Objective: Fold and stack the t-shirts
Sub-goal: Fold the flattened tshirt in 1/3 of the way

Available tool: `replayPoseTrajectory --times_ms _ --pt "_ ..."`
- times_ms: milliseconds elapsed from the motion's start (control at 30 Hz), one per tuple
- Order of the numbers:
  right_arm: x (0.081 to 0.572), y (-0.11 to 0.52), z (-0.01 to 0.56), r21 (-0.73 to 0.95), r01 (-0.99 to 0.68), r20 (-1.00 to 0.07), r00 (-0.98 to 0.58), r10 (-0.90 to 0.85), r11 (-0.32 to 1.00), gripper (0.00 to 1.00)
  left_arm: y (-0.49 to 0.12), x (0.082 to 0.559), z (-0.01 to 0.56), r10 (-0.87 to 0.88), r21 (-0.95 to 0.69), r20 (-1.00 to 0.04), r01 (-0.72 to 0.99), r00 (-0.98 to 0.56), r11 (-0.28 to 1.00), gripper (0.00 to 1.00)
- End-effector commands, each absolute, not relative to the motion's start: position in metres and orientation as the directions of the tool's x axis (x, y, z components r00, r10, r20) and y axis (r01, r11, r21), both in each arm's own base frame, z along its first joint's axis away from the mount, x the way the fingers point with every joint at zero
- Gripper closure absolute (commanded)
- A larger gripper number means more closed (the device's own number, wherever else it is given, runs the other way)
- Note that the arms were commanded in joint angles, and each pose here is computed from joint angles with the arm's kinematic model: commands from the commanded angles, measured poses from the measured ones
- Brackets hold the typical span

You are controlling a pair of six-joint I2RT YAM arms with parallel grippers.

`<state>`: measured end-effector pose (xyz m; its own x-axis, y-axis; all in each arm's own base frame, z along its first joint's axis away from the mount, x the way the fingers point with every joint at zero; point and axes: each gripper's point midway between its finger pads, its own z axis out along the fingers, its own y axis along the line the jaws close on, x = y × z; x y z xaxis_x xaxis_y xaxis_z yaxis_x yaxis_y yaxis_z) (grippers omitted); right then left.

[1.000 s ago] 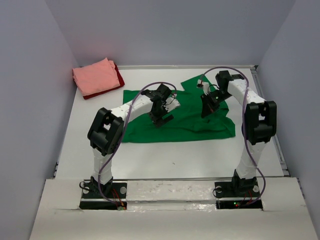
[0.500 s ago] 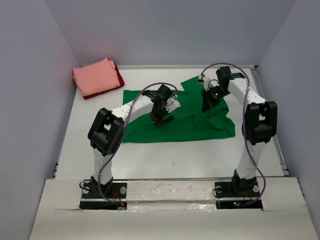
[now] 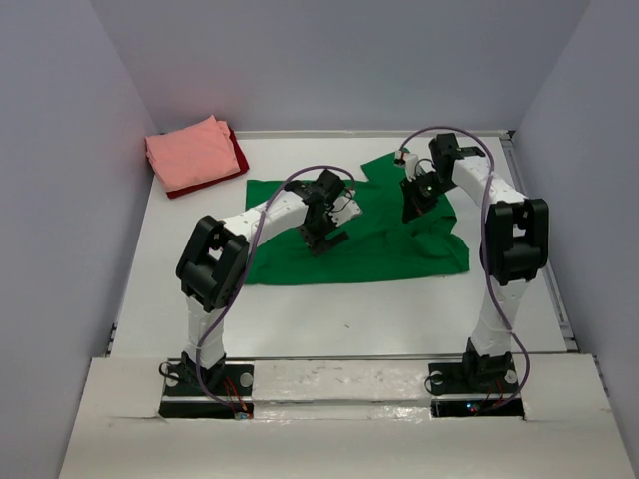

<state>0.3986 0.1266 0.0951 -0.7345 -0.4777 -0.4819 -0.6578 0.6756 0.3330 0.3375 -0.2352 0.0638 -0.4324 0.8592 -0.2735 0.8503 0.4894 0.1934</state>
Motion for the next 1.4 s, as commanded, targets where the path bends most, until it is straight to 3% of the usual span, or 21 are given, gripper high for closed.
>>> replayPoseTrajectory --times_ms 0,267,367,400,433,600,1033,1133,1367 --pt "0.412 0.130 0.084 0.318 -0.674 -0.491 -0.719 -0.492 0.667 1.00 -0.234 0.333 0.074 0.861 0.199 -0.272 0.851 -0.429 0.487 0.01" --pt "0.398 0.126 0.049 0.357 -0.654 -0.418 -0.750 -0.512 0.667 1.00 -0.232 0.330 0.072 0.864 0.199 -0.264 0.853 -0.429 0.483 0.01" --pt "0.398 0.125 0.041 0.367 -0.642 -0.400 -0.762 -0.509 0.673 0.69 -0.233 0.330 0.073 0.865 0.201 -0.264 0.853 -0.427 0.482 0.01" --pt "0.398 0.125 0.038 0.369 -0.640 -0.393 -0.764 -0.512 0.674 0.65 -0.234 0.330 0.074 0.865 0.199 -0.265 0.854 -0.426 0.481 0.01" --pt "0.398 0.124 0.037 0.367 -0.640 -0.389 -0.765 -0.514 0.675 0.52 -0.234 0.330 0.074 0.865 0.201 -0.266 0.853 -0.425 0.481 0.01" --pt "0.405 0.124 0.049 0.342 -0.651 -0.416 -0.751 -0.513 0.677 0.27 -0.233 0.329 0.073 0.867 0.201 -0.261 0.854 -0.425 0.480 0.01" --pt "0.432 0.119 0.125 0.192 -0.703 -0.543 -0.658 -0.523 0.685 0.21 -0.238 0.328 0.071 0.873 0.198 -0.253 0.861 -0.418 0.469 0.01" --pt "0.428 0.114 0.136 0.155 -0.701 -0.548 -0.648 -0.529 0.697 0.25 -0.238 0.328 0.071 0.873 0.198 -0.253 0.861 -0.416 0.468 0.01" --pt "0.408 0.088 0.113 0.073 -0.667 -0.462 -0.682 -0.567 0.742 0.46 -0.240 0.328 0.071 0.874 0.197 -0.255 0.863 -0.413 0.465 0.01"
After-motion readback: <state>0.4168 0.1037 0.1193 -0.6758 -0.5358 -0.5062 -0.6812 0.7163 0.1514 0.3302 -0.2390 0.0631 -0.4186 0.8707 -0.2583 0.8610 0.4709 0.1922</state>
